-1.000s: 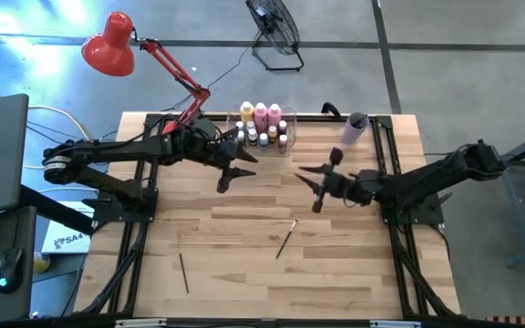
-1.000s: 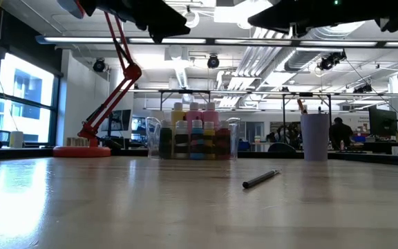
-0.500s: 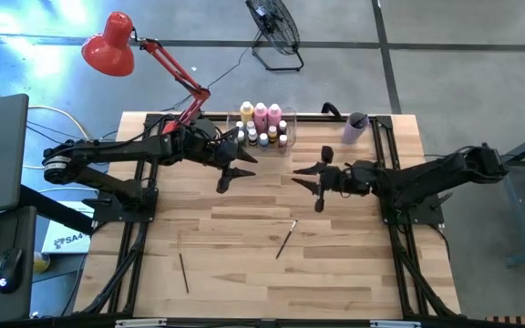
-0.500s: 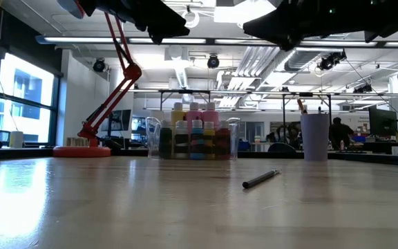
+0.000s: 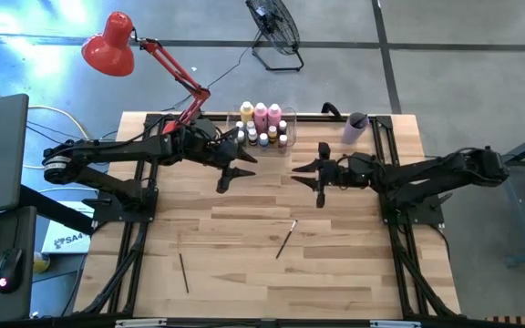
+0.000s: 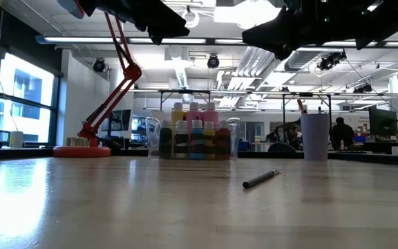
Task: Pick & Place Paint Supplies
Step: Put the black paint brush into the violet cup
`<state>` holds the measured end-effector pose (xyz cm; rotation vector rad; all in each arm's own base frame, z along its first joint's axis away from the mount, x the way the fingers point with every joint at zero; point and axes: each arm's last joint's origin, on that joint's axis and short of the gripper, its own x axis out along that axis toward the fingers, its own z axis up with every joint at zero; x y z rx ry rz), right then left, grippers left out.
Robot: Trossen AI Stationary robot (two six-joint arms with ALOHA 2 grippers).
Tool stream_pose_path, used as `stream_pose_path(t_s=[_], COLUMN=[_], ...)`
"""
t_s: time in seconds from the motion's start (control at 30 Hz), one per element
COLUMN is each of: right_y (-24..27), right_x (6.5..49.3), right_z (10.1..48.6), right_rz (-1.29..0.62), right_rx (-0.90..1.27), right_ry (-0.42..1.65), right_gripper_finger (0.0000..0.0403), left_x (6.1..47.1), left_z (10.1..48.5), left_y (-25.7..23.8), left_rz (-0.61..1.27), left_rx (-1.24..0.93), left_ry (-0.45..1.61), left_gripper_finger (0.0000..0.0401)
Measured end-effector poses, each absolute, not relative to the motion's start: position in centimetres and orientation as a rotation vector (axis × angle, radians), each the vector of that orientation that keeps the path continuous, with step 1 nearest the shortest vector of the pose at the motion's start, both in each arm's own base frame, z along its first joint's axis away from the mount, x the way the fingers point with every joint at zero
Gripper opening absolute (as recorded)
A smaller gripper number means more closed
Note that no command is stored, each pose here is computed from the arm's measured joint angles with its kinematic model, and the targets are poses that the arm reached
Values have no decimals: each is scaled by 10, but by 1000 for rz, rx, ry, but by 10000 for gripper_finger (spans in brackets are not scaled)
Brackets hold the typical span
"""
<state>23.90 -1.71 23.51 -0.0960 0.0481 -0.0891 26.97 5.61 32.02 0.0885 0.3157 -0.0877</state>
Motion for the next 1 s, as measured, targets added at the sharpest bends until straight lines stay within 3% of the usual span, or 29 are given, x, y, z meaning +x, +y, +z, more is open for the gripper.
stream_pose_path(t_s=[0.63, 1.0], right_y=[-17, -17], right_x=[239, 239], right_z=[235, 235], right_rz=[-89, -93], right_rx=[-98, -97], right_ry=[48, 49], right_gripper_finger=[83, 83], left_x=[266, 202], left_z=[323, 350], left_y=[56, 48], left_rz=[-44, 175], left_rx=[96, 124], left_ry=[318, 391], left_gripper_finger=[175, 175])
